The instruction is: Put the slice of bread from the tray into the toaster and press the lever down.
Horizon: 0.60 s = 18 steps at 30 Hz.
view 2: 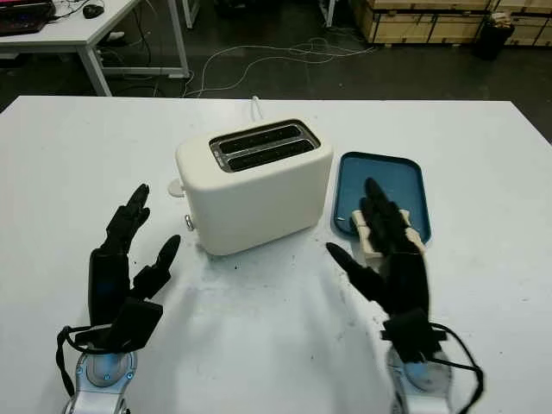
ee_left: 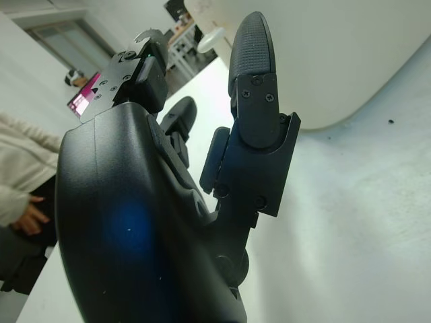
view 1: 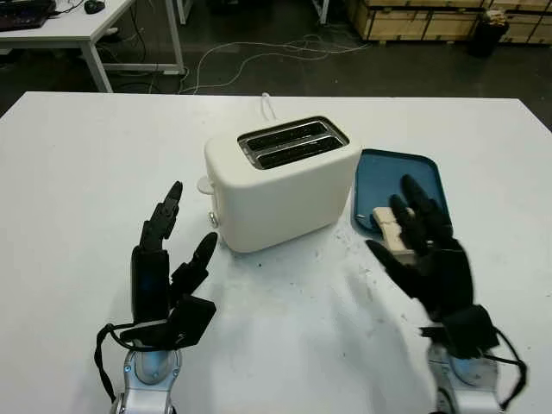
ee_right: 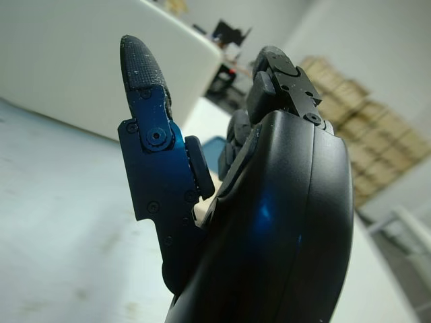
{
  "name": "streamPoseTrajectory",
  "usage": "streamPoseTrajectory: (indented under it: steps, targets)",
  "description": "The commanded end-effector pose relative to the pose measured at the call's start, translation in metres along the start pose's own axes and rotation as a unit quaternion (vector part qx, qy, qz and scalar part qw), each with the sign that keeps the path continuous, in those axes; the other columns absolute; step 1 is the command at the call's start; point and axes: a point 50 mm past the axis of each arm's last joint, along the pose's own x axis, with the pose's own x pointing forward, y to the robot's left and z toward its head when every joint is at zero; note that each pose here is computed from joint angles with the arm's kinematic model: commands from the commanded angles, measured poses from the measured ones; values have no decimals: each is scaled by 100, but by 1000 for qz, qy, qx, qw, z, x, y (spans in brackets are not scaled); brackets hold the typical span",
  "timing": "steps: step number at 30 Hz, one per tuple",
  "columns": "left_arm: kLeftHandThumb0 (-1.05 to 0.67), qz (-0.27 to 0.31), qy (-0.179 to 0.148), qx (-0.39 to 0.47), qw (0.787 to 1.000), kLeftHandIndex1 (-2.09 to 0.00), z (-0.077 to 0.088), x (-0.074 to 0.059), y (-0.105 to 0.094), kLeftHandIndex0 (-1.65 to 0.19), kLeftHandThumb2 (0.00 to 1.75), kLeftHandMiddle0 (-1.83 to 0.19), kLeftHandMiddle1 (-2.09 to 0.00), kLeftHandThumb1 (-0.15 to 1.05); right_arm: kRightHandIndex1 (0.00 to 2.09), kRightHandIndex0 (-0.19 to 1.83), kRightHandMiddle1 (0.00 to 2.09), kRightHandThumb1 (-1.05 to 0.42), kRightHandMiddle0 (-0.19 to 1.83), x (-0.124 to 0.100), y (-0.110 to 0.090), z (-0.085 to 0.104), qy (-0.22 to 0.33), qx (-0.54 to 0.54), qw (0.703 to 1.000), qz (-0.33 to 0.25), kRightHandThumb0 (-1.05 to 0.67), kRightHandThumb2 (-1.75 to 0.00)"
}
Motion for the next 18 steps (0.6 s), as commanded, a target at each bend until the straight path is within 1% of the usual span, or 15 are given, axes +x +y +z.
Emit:
streamPoseTrajectory:
  steps: [1,5,10,15,18]
  targets:
    - [-68,-1,-5,-1,1000,-3,1,1,-2,-31,40,-8,-69,92,2,25,1,-92,26,0,-8,9,-31,-32,999,-7,-54,-2]
    - [-68,2,-6,-3,1000,-3,2,2,-3,-32,38,-8,-69,92,1,26,1,-91,26,-2,-21,13,-40,-80,996,-13,-53,-1]
    - [-67,1,-7,-9,1000,-3,2,1,-2,-31,38,-8,-68,92,2,30,1,-89,28,-3,-28,10,-46,-139,989,-23,-52,0]
    - [-68,1,-7,-5,1000,-3,2,1,0,-32,39,-8,-69,92,1,30,1,-84,30,-2,-32,2,-54,-250,967,-22,-46,0]
    - [-68,2,-6,-1,1000,-3,3,1,0,-32,39,-8,-69,92,0,27,0,-84,28,-2,-34,-6,-54,-309,949,-9,-45,0]
